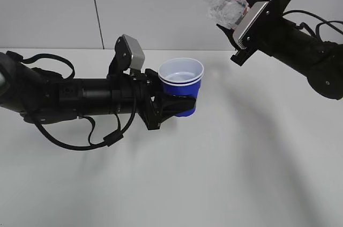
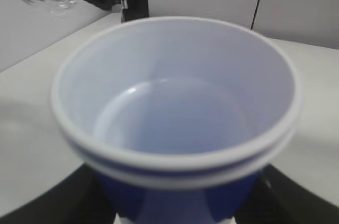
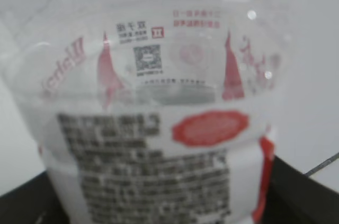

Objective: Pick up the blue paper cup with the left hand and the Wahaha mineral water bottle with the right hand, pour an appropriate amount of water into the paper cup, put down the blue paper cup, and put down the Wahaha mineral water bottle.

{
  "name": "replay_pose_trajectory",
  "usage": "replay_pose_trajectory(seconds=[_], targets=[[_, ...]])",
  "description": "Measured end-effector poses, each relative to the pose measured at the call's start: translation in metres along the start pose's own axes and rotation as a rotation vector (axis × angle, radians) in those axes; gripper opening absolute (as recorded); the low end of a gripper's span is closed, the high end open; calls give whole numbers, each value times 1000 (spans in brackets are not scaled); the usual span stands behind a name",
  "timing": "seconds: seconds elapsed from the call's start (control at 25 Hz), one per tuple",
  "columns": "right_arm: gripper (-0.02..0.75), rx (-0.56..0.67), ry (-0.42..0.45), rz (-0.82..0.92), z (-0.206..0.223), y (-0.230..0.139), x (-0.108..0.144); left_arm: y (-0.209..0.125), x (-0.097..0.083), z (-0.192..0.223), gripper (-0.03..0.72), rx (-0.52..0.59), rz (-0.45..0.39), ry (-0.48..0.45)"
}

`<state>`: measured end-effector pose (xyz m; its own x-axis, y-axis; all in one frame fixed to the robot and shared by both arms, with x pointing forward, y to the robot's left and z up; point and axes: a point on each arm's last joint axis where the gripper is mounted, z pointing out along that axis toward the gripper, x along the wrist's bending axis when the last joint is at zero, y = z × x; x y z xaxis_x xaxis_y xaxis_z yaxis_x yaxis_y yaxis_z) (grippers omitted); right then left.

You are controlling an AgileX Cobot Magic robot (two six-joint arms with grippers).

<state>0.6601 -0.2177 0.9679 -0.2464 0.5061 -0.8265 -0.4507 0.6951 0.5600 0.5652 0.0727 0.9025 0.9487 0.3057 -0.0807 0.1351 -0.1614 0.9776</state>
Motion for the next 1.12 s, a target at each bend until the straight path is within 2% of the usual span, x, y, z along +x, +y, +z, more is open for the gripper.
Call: replay_pose_trajectory(seconds=[0.28,0.84,1.12], targets=[[488,-47,-22,-121,0,4,-2,6,-3,0,445,-63,-1,-38],[488,-91,-16,-316,0,8,-1,3,-9,0,444,-30,37,-98],[487,-123,-31,-382,0,11,-1,3,-7,0,440,-30,28,-79]])
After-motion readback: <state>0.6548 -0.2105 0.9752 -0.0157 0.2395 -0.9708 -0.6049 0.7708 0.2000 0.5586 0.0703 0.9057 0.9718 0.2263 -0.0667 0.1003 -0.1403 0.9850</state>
